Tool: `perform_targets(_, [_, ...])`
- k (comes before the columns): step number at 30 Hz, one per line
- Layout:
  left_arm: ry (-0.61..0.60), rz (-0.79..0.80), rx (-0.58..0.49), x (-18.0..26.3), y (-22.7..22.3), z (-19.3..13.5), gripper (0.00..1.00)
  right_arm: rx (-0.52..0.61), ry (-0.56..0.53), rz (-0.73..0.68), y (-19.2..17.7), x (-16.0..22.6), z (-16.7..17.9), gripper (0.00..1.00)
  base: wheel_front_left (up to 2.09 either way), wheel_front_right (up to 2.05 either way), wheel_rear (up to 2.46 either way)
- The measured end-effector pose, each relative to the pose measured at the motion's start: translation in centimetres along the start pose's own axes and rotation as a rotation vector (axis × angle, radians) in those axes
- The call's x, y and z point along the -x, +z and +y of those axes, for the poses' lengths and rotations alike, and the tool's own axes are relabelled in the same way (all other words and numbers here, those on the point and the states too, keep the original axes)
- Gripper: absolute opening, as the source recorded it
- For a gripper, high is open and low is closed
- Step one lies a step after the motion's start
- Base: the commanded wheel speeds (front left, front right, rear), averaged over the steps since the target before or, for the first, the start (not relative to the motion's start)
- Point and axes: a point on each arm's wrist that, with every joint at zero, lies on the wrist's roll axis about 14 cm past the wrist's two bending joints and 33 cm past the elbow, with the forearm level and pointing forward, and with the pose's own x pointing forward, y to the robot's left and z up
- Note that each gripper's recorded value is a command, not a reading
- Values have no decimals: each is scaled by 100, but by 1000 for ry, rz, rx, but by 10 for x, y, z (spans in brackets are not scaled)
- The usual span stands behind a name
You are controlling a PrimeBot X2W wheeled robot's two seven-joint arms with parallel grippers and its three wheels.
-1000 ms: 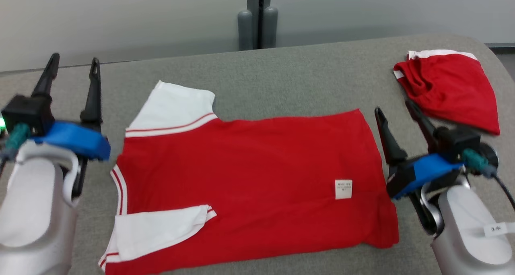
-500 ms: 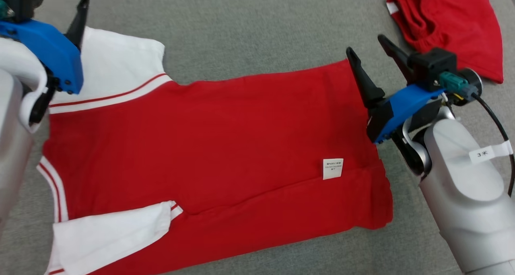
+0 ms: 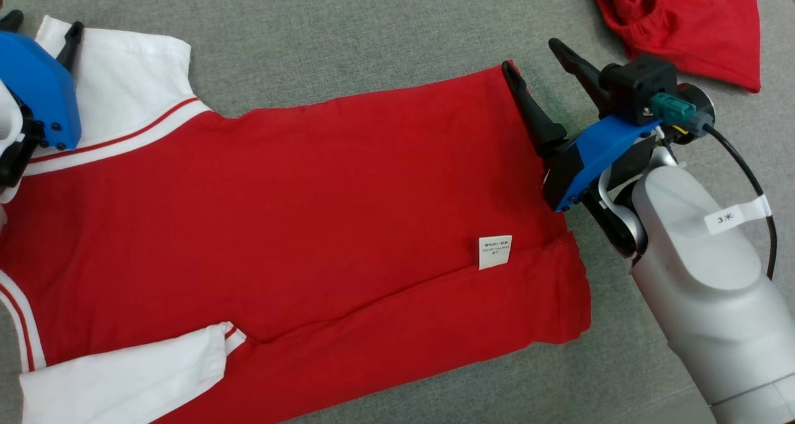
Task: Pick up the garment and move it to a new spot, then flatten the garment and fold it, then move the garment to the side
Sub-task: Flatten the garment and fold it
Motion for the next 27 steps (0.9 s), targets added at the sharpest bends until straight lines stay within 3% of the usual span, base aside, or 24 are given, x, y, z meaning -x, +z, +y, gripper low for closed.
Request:
perform_targets(1, [-3,1,1,0,0,-1,45,2,1,14,-2,0,-1,100,0,0,0])
perform_targets(2, [-7,3,-4,1,1,-2,0,5,3,23,-3,-1,-1,100,0,0,0])
perform_targets(13, [-25,-103,-31,21,35,-10,0,-9,35,153,-4,-1,-1,100,0,0,0])
perform_targets(23, [-39,-151,-43,26,41,-10,0,11,83,344,-37,-15,11,97,0,0,0])
perform_targets(24, [-39,-155,-41,26,40,-10,0,7,87,349,-37,-17,12,64,0,0,0])
perform_targets(25, [-37,-158,-44,27,40,-9,0,-4,90,347,-36,-19,14,14,0,0,0])
perform_targets(26, [-36,-166,-46,28,42,-8,0,-13,93,339,-35,-20,15,0,0,0,0])
perform_targets(27, [-34,-178,-42,29,44,-8,0,-15,95,327,-32,-22,16,0,0,0,0])
